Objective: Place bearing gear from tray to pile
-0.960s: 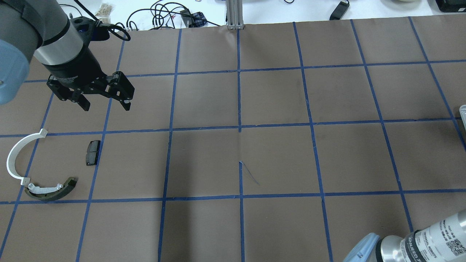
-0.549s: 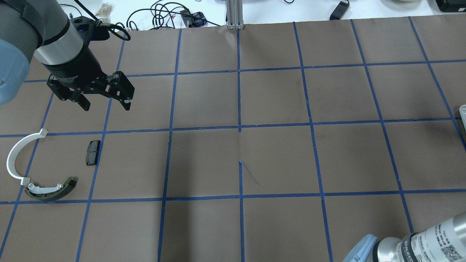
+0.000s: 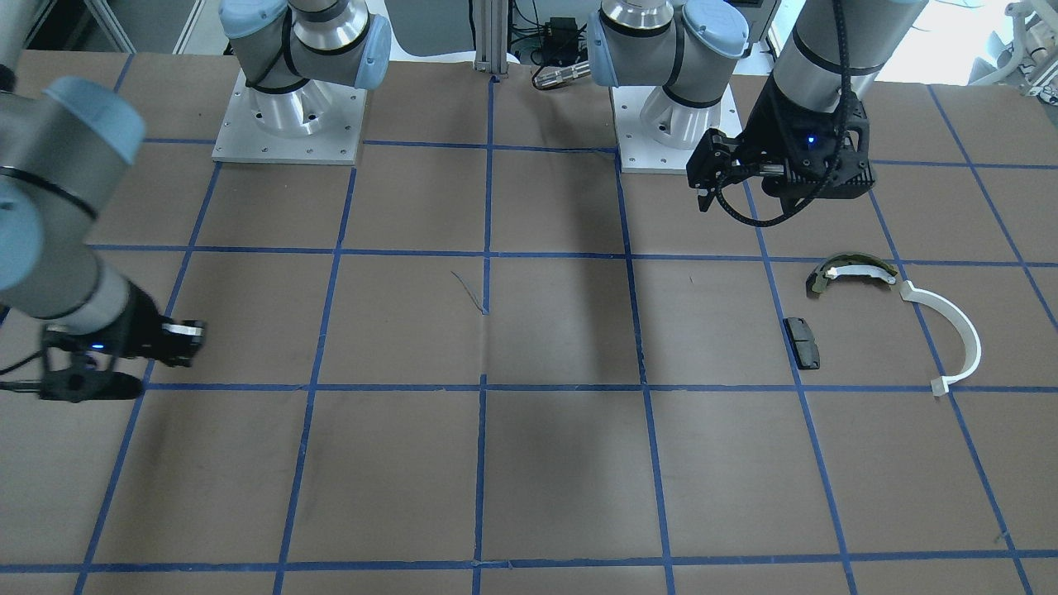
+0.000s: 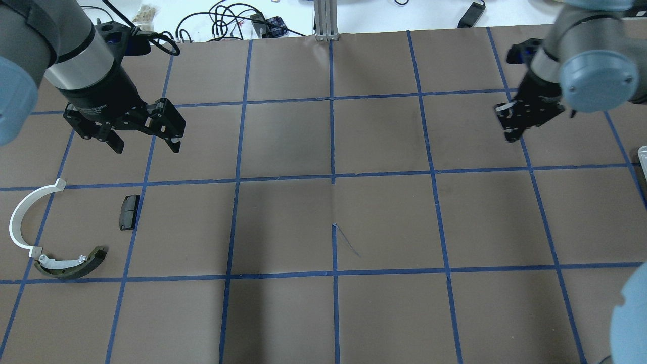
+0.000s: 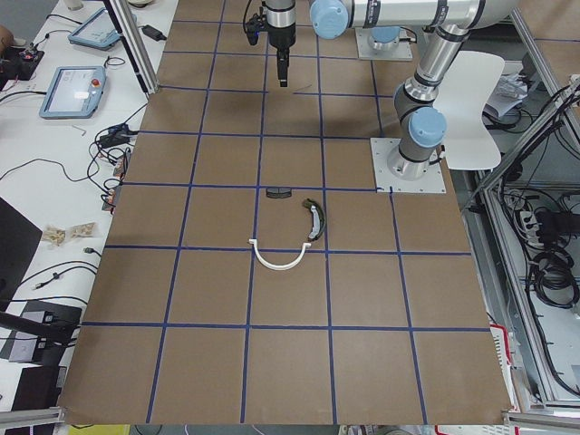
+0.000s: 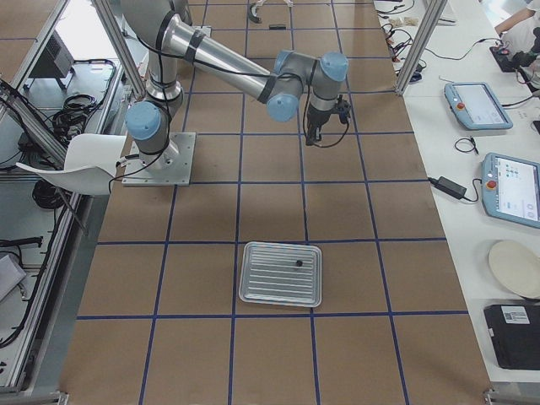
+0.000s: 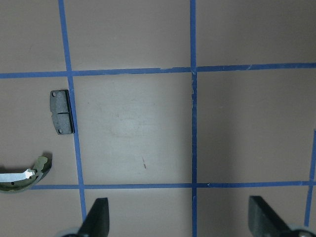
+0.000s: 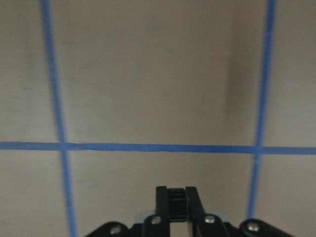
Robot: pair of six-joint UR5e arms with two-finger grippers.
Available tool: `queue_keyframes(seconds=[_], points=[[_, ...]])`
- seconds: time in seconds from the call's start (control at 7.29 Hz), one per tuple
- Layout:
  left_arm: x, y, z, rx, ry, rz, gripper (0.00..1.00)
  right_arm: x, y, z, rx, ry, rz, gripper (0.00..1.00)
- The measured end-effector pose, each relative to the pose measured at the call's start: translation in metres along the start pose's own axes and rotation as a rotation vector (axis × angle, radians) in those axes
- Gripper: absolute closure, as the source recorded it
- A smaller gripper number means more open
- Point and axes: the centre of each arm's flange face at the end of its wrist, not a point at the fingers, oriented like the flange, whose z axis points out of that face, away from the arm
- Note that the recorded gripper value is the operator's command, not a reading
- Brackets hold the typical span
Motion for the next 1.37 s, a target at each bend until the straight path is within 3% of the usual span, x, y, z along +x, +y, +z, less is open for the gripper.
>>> queue_keyframes(seconds=[0.27, 0.55, 0.69, 0.82, 1.1, 1.37], points=[[0.0, 0.0, -0.001, 0.001, -0.001, 0.001, 0.0, -0.16, 0.022, 0.011, 0.026, -0.006, 0.032, 1.0], [0.0, 0.001, 0.0, -0.002, -0.001, 0.002, 0.0, -0.283, 0.051, 0.037, 0.075, -0.087, 0.095, 1.0], [0.0, 0.001, 0.003, -0.009, 0.002, 0.006, 0.0, -0.316, 0.06, 0.052, 0.086, -0.12, 0.106, 0.54], [0.001, 0.001, 0.008, -0.017, 0.008, 0.013, 0.0, -0.33, 0.066, 0.064, 0.079, -0.128, 0.102, 0.01], [0.001, -0.001, 0.01, 0.005, 0.003, 0.016, 0.0, -0.332, 0.07, 0.076, 0.101, -0.151, 0.092, 0.0], [0.0, -0.007, 0.017, -0.002, -0.001, 0.008, 0.0, -0.289, 0.049, 0.058, 0.117, -0.184, 0.093, 0.0]])
